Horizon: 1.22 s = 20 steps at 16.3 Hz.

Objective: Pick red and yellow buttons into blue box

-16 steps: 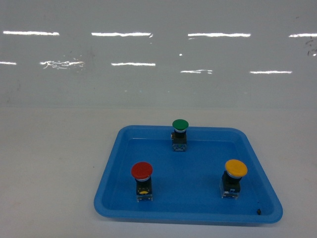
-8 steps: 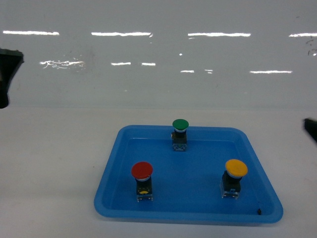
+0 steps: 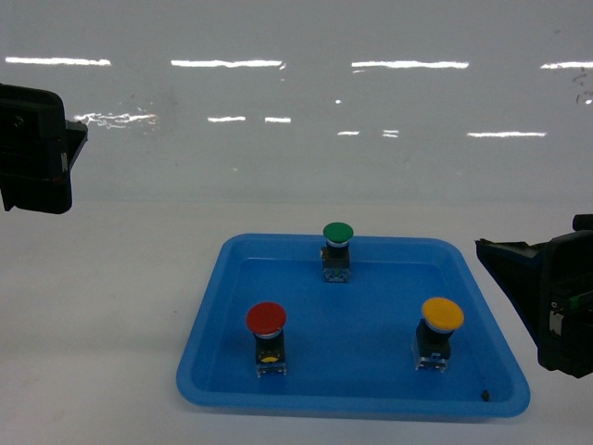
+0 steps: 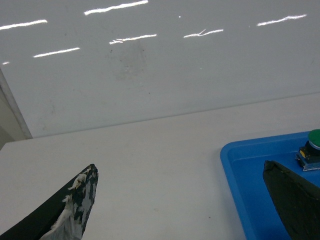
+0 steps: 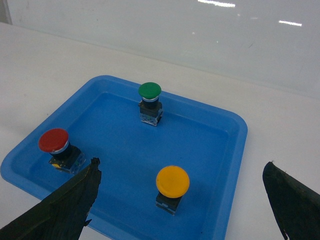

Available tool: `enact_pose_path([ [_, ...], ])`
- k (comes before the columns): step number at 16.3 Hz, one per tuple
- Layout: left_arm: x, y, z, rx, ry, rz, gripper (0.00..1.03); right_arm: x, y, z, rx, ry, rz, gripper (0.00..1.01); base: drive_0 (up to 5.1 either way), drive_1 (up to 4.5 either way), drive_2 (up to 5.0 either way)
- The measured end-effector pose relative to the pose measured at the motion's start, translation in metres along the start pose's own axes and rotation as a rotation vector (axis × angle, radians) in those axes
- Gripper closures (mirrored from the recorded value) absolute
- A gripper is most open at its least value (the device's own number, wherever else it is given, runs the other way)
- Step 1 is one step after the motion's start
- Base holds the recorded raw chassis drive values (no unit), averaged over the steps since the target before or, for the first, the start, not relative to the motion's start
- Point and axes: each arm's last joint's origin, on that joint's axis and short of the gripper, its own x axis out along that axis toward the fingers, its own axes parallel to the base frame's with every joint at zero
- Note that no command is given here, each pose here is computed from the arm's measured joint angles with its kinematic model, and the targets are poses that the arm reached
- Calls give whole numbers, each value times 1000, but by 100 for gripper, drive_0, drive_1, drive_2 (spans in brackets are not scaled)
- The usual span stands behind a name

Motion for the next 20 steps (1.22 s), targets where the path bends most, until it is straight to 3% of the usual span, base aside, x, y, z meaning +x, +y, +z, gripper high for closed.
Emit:
enact_pose_path([
  [3,0,0,0,0,0,1,5,7,-1,-7,-30,26,16,3,0,0,0],
  [5,0,0,0,0,0,1,5,27,2,-14,-52,113,41,3,0,0,0],
  [9,0,0,0,0,1,1,5,74,10,1,-134,142,106,3,0,0,0],
  [15,0,0,0,0,0,1,5,92,7,-4,-147,205,112,3,0,0,0],
  [20,0,0,0,0,0,1,5,133,-3,-16,-154,321,123,3,0,0,0],
])
